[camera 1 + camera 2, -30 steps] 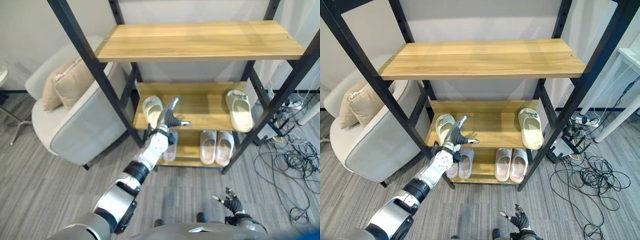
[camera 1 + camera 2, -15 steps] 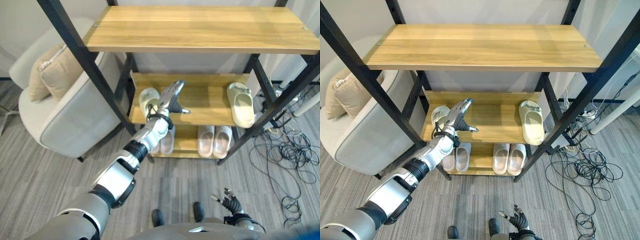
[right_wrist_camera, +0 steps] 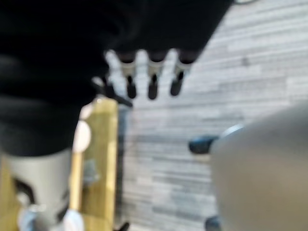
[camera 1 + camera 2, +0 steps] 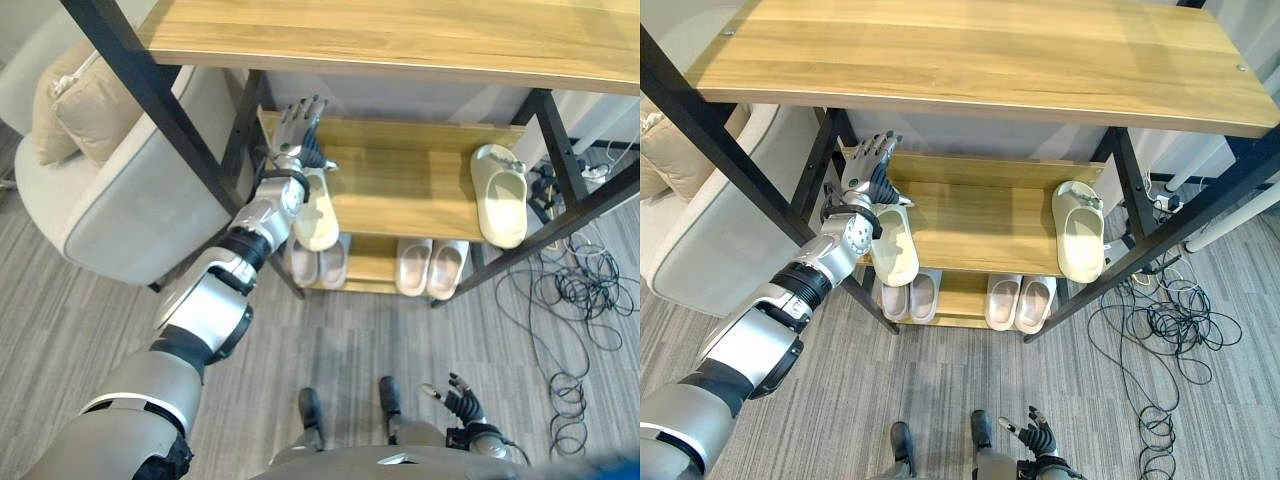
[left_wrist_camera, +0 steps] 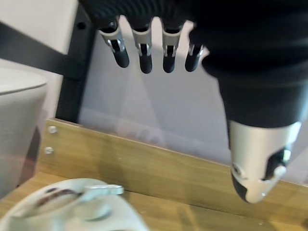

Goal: Arrange the slippers neatly on the shoe rack.

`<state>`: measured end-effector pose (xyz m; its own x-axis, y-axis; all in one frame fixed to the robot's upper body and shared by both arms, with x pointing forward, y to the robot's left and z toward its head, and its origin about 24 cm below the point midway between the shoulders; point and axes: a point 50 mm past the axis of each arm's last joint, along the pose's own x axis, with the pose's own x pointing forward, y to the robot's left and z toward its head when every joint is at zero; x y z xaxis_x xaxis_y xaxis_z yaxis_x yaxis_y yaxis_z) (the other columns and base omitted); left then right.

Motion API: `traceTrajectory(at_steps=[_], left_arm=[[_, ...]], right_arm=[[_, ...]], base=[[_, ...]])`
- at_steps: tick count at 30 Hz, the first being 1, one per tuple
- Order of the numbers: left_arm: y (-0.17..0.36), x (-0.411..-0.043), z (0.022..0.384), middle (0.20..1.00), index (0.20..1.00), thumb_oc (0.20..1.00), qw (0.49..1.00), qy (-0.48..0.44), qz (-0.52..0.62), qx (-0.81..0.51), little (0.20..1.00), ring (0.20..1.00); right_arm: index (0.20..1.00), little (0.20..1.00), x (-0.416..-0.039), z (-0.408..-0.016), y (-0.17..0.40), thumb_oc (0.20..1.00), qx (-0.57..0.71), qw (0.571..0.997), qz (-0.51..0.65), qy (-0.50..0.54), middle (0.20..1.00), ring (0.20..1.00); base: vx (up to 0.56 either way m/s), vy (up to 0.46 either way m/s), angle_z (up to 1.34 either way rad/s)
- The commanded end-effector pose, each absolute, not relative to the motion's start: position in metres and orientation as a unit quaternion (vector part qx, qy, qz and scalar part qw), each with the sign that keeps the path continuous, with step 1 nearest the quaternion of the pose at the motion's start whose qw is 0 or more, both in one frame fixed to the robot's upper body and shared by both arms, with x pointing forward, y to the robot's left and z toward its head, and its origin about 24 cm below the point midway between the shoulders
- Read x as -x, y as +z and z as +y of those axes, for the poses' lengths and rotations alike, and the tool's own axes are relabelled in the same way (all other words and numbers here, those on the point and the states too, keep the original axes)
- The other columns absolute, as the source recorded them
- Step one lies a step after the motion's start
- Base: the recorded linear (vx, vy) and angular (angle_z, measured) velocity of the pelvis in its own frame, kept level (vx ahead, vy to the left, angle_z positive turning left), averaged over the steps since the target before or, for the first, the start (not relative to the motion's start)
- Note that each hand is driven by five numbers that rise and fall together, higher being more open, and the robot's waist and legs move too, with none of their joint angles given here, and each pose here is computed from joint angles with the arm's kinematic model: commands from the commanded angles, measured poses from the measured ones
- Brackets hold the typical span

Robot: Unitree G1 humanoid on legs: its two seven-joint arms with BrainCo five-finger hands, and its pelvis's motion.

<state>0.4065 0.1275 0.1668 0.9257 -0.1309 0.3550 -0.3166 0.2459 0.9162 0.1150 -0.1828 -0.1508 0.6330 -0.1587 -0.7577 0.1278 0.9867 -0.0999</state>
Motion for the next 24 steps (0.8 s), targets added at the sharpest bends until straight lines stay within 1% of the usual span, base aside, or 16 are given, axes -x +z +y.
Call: traceTrajectory(at_steps=[1, 3, 4, 9, 13, 14, 17, 18, 24], left_arm=[[0.199, -0.415, 0.129, 1.000, 1.000, 1.000, 0.744, 0.086, -0.194, -0.633, 1.000, 1.000], [0.196, -0.415, 0.128, 1.000, 1.000, 1.000, 0.741, 0.064, -0.184, -0.642, 1.000, 1.000], [0.194, -0.413, 0.126, 1.000, 1.000, 1.000, 0.737, 0.055, -0.190, -0.646, 1.000, 1.000], [0.186, -0.413, 0.122, 1.000, 1.000, 1.000, 0.725, 0.043, -0.183, -0.663, 1.000, 1.000], [0.182, -0.414, 0.120, 1.000, 1.000, 1.000, 0.715, 0.035, -0.175, -0.676, 1.000, 1.000], [0.182, -0.414, 0.120, 1.000, 1.000, 1.000, 0.715, 0.035, -0.175, -0.676, 1.000, 1.000], [0.175, -0.417, 0.121, 1.000, 1.000, 1.000, 0.691, 0.046, -0.156, -0.704, 1.000, 1.000], [0.174, -0.418, 0.121, 1.000, 1.000, 1.000, 0.672, 0.058, -0.148, -0.723, 1.000, 1.000], [0.176, -0.419, 0.113, 1.000, 1.000, 1.000, 0.650, 0.075, -0.156, -0.740, 1.000, 1.000]], right_arm=[[1.000, 1.000, -0.069, -0.172, -0.163, 1.000, 0.012, 0.873, 0.483, -0.071, 1.000, 1.000], [1.000, 1.000, -0.073, -0.173, -0.162, 1.000, 0.013, 0.878, 0.474, -0.069, 1.000, 1.000], [1.000, 1.000, -0.083, -0.172, -0.160, 1.000, 0.006, 0.884, 0.462, -0.078, 1.000, 1.000], [1.000, 1.000, -0.073, -0.173, -0.159, 1.000, 0.032, 0.884, 0.462, -0.064, 1.000, 1.000], [1.000, 1.000, -0.074, -0.175, -0.159, 1.000, 0.035, 0.885, 0.460, -0.070, 1.000, 1.000], [1.000, 1.000, -0.074, -0.175, -0.159, 1.000, 0.035, 0.885, 0.460, -0.070, 1.000, 1.000], [1.000, 1.000, -0.082, -0.175, -0.158, 1.000, 0.036, 0.887, 0.455, -0.073, 1.000, 1.000], [1.000, 1.000, -0.086, -0.175, -0.158, 1.000, 0.037, 0.888, 0.452, -0.073, 1.000, 1.000], [1.000, 1.000, -0.085, -0.176, -0.159, 1.000, 0.036, 0.886, 0.457, -0.074, 1.000, 1.000]], base=[[0.00, 0.000, 0.00], [0.00, 0.000, 0.00], [-0.01, -0.008, 0.04], [-0.02, 0.004, 0.08], [0.00, 0.000, 0.00], [0.00, 0.000, 0.00], [0.00, 0.000, 0.00], [0.00, 0.000, 0.00], [0.00, 0.000, 0.01]])
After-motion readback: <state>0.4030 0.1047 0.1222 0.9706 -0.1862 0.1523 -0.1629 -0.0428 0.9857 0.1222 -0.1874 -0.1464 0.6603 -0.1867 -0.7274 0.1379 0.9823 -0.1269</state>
